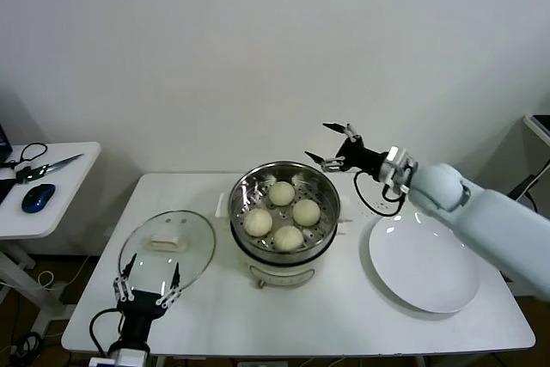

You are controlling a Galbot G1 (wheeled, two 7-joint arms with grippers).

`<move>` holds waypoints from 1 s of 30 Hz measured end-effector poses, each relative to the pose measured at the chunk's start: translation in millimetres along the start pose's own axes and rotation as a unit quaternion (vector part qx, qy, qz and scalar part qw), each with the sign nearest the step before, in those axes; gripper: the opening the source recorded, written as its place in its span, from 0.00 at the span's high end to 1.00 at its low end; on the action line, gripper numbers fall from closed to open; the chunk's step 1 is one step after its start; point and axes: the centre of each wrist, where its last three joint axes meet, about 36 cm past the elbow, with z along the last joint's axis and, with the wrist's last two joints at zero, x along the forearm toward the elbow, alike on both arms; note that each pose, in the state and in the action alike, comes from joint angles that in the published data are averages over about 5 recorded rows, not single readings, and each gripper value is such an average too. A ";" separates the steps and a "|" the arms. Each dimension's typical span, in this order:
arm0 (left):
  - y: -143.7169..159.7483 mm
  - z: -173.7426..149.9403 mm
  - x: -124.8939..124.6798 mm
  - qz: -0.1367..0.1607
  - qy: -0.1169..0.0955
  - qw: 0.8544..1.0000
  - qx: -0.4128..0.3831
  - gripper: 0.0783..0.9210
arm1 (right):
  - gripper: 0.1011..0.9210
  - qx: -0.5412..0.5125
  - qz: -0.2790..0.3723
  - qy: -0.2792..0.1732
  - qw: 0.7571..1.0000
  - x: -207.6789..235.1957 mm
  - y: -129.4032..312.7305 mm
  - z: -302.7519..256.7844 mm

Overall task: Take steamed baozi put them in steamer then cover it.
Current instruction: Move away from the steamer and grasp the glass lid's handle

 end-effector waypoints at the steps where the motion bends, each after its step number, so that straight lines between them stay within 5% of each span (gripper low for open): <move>1: 1.3 -0.5 -0.6 -0.002 -0.001 1.000 -0.011 0.12 | 0.12 -0.009 0.011 -0.005 1.000 5.2 4.6 4.5; 10: 13.5 2.0 -6.3 -0.022 -0.001 0.983 -0.183 0.12 | 0.12 -0.078 0.104 -0.016 0.991 56.3 46.0 40.3; 20: 7.4 18.5 -9.5 -0.010 0.022 0.899 -0.437 0.12 | 0.12 -0.124 0.188 0.007 0.974 114.5 83.6 68.6; 30: 1.4 53.3 -55.5 -0.007 -0.013 0.839 -0.544 0.12 | 0.12 -0.149 0.225 0.052 0.961 158.5 114.1 93.8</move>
